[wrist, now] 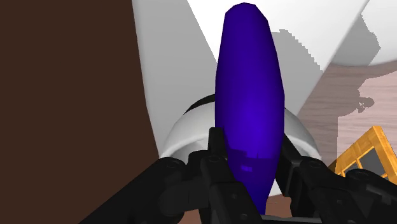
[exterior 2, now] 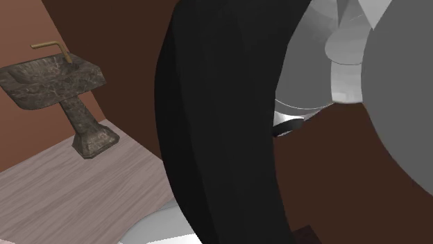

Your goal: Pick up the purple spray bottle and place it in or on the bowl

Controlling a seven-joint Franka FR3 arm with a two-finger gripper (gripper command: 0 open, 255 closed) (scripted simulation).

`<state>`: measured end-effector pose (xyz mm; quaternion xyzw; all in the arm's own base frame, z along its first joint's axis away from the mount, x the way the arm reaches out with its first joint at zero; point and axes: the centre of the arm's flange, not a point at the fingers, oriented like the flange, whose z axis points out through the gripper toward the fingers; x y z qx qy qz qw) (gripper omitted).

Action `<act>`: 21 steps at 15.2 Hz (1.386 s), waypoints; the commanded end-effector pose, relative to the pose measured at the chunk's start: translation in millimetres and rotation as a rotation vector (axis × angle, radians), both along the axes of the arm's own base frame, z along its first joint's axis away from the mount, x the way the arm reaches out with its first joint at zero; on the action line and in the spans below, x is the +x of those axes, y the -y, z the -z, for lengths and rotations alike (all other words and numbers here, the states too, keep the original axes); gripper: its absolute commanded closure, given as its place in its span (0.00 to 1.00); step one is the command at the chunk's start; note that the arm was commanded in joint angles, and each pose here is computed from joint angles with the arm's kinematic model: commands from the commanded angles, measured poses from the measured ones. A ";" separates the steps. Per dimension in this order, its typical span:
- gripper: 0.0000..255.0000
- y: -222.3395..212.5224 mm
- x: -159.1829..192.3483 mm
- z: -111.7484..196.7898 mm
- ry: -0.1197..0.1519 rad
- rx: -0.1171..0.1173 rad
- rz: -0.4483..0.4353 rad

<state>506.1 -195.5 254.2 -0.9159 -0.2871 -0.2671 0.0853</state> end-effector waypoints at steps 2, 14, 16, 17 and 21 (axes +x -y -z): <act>1.00 -0.3 -0.9 -15.4 0.000 0.000 0.000; 1.00 -0.3 -0.9 -78.8 0.000 0.000 0.000; 1.00 -0.3 -0.9 -89.4 0.000 0.000 0.000; 1.00 -0.3 -0.9 -94.6 0.000 0.000 0.000; 1.00 -0.3 -0.9 -111.8 0.000 0.000 0.000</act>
